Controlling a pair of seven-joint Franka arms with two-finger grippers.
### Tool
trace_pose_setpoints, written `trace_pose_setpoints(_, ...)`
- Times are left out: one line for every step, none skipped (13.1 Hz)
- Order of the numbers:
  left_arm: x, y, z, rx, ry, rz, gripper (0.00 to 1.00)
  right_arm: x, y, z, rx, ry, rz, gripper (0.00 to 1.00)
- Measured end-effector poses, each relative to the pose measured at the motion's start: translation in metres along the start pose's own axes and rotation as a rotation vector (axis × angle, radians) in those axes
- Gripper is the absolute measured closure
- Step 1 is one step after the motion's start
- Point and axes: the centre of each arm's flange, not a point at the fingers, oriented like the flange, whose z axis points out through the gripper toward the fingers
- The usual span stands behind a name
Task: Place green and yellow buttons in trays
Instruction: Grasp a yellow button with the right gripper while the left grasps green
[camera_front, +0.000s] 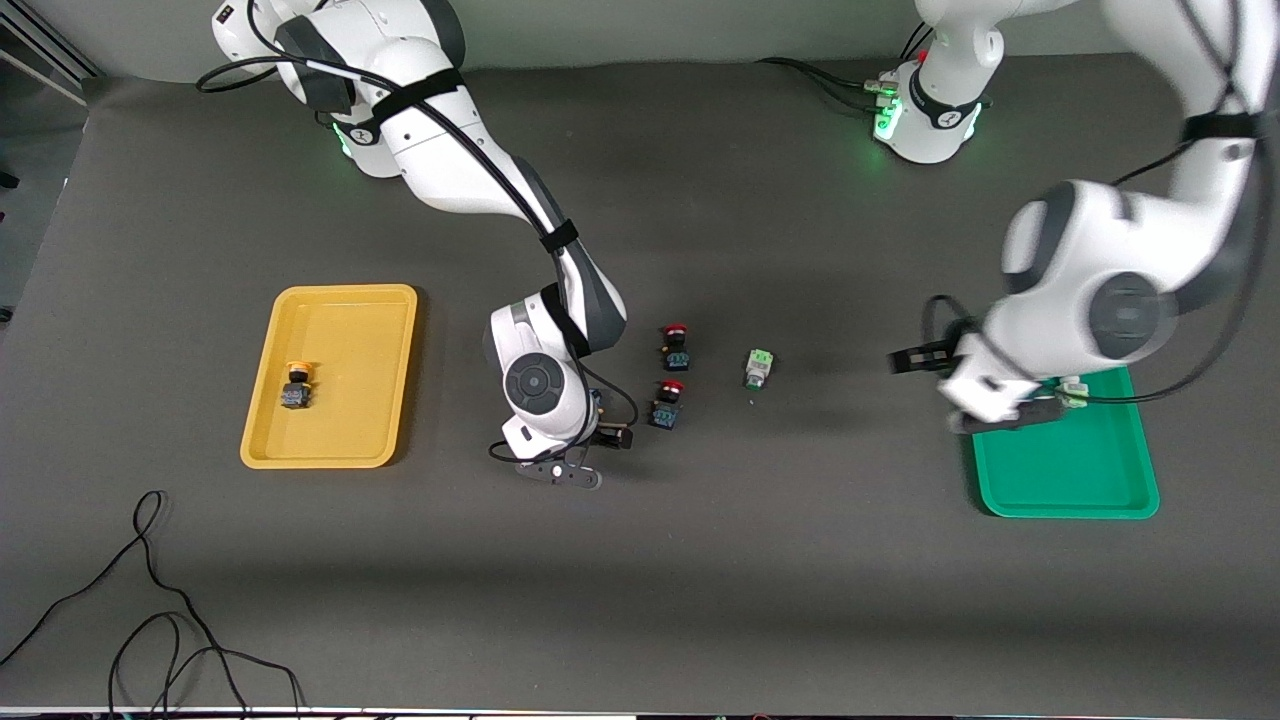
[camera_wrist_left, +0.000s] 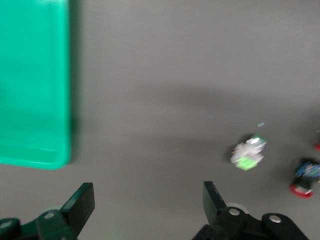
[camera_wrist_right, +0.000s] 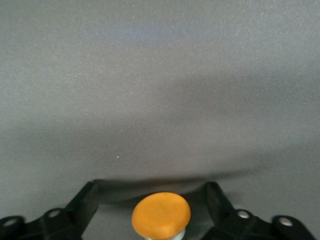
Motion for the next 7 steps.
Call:
trace_pose_setpoints(-0.005,0.024,0.013,-0.011,0.012,-0.024,0.03,0.000,-0.001,-0.002,0.003,0.002,0.000,0.07)
trace_pose_setpoints(-0.009,0.047,0.027,-0.021,0.024,-0.041,0.03,0.000,-0.001,-0.005,0.005,0.003,-0.001,0.12)
trace_pose_setpoints(-0.015,0.069,0.043,-0.025,0.034,-0.044,0.02,0.000,-0.002,-0.007,0.007,0.002,-0.001,0.12)
trace_pose_setpoints(-0.021,0.087,0.059,-0.013,0.047,-0.028,0.02,-0.001,-0.002,-0.009,0.006,-0.002,-0.002,0.14)
trace_pose_setpoints(-0.027,0.104,0.077,0.009,0.065,0.002,0.02,-0.002,-0.003,-0.009,0.003,-0.007,-0.004,0.15)
trace_pose_setpoints(-0.034,0.118,0.096,0.019,0.084,0.031,0.02,-0.004,-0.005,-0.008,0.002,-0.010,-0.008,0.25)
trace_pose_setpoints(-0.041,0.128,0.113,0.012,0.100,0.054,0.02,-0.007,-0.006,-0.008,-0.001,-0.013,-0.011,0.25)
